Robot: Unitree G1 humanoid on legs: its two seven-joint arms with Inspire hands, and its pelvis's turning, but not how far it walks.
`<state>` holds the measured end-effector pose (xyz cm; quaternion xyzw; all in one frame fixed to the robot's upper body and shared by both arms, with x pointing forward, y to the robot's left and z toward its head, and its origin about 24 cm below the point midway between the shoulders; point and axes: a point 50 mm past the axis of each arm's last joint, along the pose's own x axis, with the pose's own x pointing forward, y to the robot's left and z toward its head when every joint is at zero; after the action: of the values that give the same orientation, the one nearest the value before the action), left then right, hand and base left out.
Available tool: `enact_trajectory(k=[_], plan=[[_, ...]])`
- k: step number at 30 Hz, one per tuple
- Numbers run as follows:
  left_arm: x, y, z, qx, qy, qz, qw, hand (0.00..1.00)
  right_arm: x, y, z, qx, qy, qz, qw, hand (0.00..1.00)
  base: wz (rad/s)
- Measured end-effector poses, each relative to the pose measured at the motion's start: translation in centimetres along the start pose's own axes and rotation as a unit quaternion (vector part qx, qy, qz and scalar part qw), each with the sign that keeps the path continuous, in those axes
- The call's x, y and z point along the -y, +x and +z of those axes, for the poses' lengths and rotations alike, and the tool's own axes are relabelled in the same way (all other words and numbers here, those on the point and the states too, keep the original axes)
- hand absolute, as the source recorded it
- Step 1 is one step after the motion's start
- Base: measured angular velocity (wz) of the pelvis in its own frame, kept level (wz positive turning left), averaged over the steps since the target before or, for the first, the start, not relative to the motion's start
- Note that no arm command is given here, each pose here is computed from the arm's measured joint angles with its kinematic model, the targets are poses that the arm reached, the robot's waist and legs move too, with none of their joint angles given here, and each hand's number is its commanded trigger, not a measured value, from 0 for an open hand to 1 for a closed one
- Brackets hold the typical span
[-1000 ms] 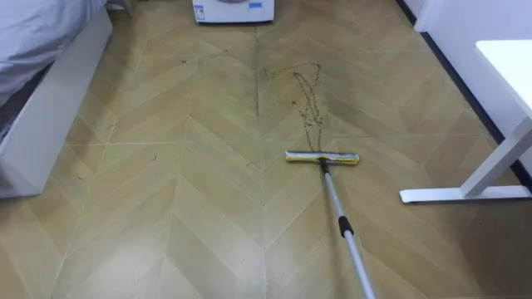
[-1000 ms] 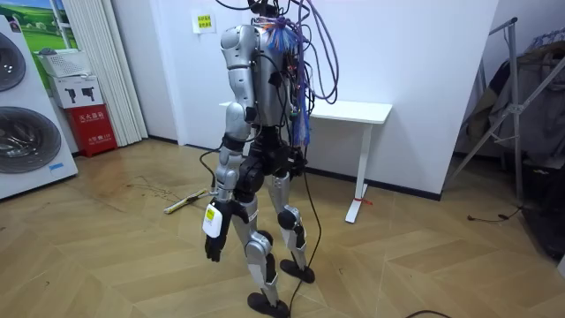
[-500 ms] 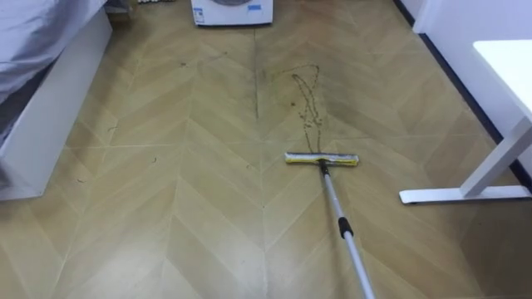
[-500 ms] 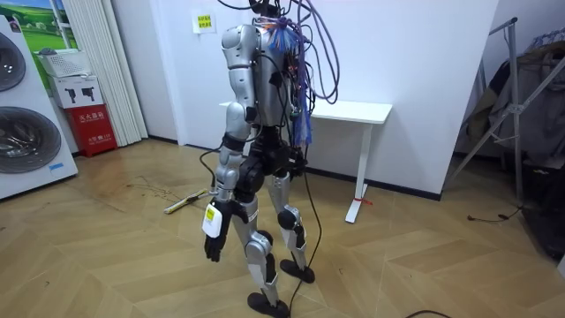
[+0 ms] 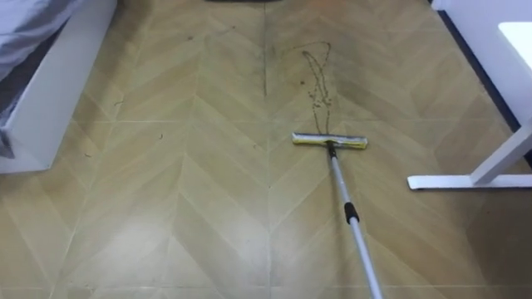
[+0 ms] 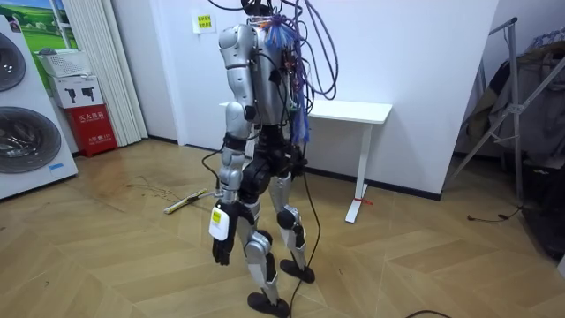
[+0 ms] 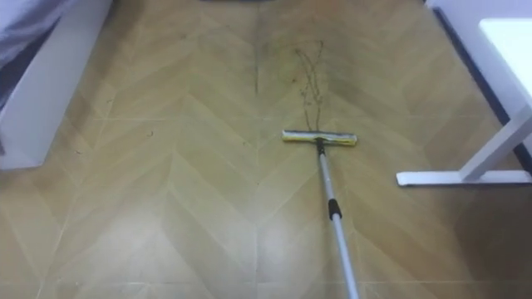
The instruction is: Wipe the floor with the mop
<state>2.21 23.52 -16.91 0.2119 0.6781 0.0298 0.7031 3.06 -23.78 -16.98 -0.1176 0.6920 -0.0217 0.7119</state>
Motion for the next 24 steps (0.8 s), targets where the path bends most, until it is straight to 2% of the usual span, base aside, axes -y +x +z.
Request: enact_trajectory(k=[9,15,20,24], plan=[[0.4,0.1,-0.2,-0.02,-0.035,-0.009,0.999,0.0,0.4,0.1,-0.1,-0.02,0.042,-0.028,0.999,1.0,0.15],[0.0,0.2,1.0,-0.014,-0.043,-0.01,0.999,0.0,0.7,0.1,0.0,-0.037,0.095,-0.028,0.994,1.0,0.16],[-0.6,0.2,2.4,0.002,-0.046,-0.003,0.999,0.0,1.4,-0.2,2.5,-0.03,0.121,-0.027,0.992,1.0,0.09],[-1.0,0.3,1.3,-0.013,-0.073,-0.008,0.997,0.0,4.6,-1.1,6.6,0.023,0.129,-0.03,0.991,1.0,-0.11]])
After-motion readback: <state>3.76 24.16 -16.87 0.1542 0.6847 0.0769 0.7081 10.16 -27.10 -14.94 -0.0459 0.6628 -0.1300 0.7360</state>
